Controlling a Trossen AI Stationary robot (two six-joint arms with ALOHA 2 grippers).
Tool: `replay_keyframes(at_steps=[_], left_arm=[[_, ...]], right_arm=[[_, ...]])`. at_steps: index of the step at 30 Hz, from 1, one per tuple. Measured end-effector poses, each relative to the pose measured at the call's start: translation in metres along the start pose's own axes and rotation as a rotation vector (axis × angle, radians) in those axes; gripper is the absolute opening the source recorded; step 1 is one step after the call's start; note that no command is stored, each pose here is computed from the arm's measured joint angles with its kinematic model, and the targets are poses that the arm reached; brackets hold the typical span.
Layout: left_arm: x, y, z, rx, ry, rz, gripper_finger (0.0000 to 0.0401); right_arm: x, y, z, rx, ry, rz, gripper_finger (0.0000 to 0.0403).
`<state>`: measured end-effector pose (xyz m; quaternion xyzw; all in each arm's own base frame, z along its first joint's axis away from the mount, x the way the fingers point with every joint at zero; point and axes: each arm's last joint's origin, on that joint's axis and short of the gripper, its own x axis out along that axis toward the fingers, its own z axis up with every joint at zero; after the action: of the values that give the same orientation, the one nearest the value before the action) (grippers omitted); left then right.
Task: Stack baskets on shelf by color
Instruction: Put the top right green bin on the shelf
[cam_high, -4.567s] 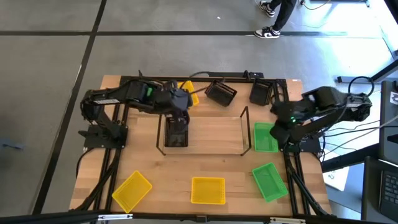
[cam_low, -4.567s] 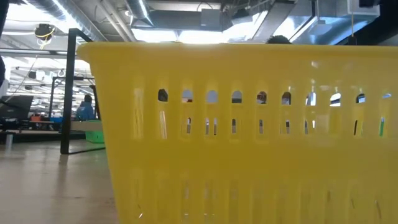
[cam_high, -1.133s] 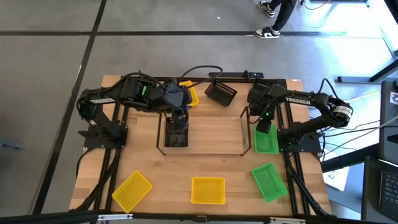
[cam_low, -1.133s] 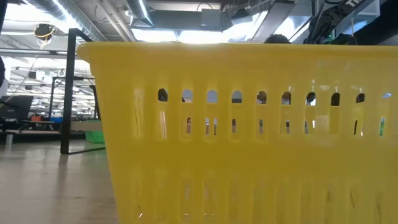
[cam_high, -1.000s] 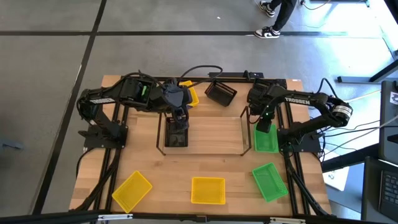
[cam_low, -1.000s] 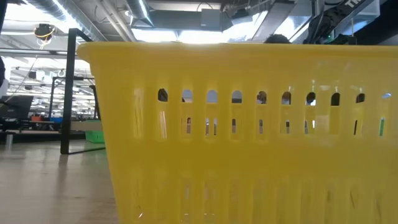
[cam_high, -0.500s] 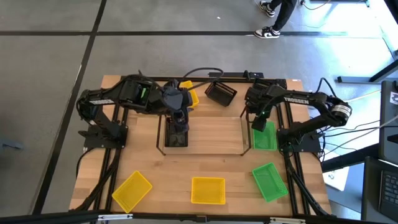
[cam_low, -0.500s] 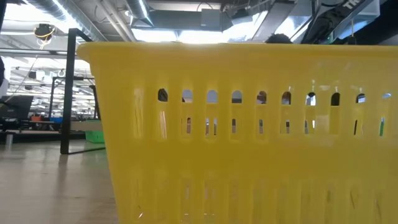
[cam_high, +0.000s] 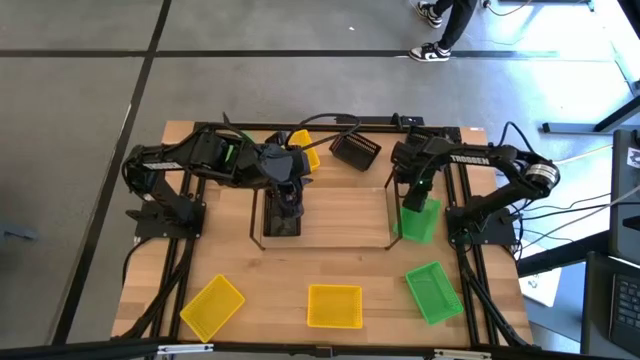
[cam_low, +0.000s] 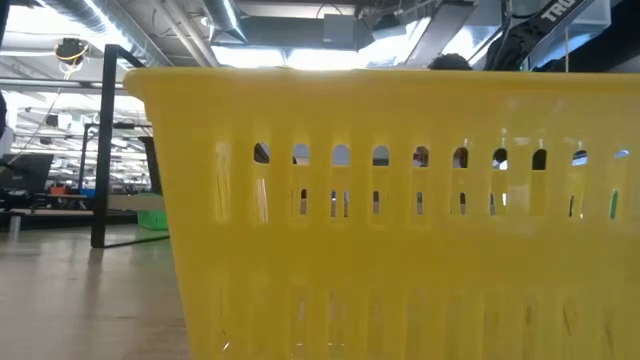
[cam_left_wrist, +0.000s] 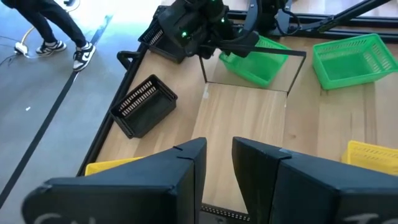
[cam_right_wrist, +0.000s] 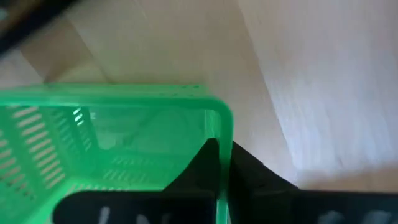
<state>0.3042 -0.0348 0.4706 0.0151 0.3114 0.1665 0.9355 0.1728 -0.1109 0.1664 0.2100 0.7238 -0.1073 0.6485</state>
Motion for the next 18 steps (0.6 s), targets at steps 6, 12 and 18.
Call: replay_keyframes(at_steps=[6,12,18], left_arm=[[-0.002,-0.004,-0.001,0.01,-0.001,-0.01,0.0069],[-0.004,-0.008,-0.001,0.019,-0.003,-0.022,0.0069],[-0.005,-0.011,-0.002,0.026,-0.004,-0.03,0.0069]], right_arm=[[-0.023,0.002,-0.007,0.008,0.084,-0.026,0.0003],[-0.06,0.005,-0.016,0.051,0.153,-0.138,0.0002],[-0.108,0.011,-0.024,0.108,0.079,-0.282,0.0001]])
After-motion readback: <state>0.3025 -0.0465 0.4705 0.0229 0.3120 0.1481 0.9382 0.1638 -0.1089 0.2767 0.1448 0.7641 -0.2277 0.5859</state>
